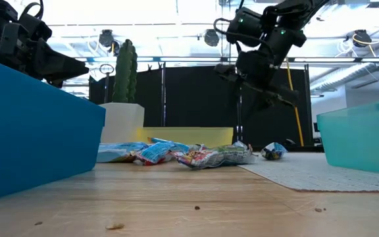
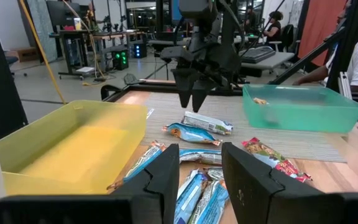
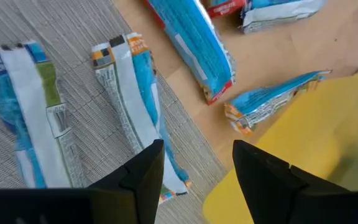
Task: Pick and place Granola Bars by type
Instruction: Put the yellow granola bar into the green bin
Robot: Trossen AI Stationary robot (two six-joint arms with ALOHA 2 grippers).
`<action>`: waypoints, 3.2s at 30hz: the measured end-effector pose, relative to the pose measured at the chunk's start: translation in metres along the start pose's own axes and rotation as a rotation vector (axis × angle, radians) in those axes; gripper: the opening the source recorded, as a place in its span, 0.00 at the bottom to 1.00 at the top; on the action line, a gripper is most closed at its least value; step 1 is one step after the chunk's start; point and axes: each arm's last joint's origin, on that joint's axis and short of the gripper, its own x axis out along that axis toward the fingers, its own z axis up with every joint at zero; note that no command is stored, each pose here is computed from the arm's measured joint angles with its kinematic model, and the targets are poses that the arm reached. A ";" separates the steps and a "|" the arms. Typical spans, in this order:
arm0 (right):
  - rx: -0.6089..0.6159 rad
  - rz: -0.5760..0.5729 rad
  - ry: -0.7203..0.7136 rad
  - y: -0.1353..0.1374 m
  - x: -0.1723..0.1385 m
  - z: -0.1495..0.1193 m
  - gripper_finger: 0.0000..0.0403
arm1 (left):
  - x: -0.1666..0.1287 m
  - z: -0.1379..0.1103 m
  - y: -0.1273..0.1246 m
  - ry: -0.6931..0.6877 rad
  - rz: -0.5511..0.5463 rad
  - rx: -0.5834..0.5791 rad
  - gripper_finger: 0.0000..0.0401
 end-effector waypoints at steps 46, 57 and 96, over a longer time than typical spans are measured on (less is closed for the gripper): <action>0.031 0.154 0.050 0.013 0.056 -0.014 0.22 | 0.000 0.001 0.000 -0.007 0.001 0.001 0.31; 0.031 0.151 0.048 0.013 0.056 -0.014 0.02 | 0.000 0.001 0.000 -0.007 0.000 0.000 0.31; 0.207 -0.644 0.292 0.001 -0.138 0.043 0.00 | 0.000 0.001 0.000 -0.007 0.001 0.001 0.31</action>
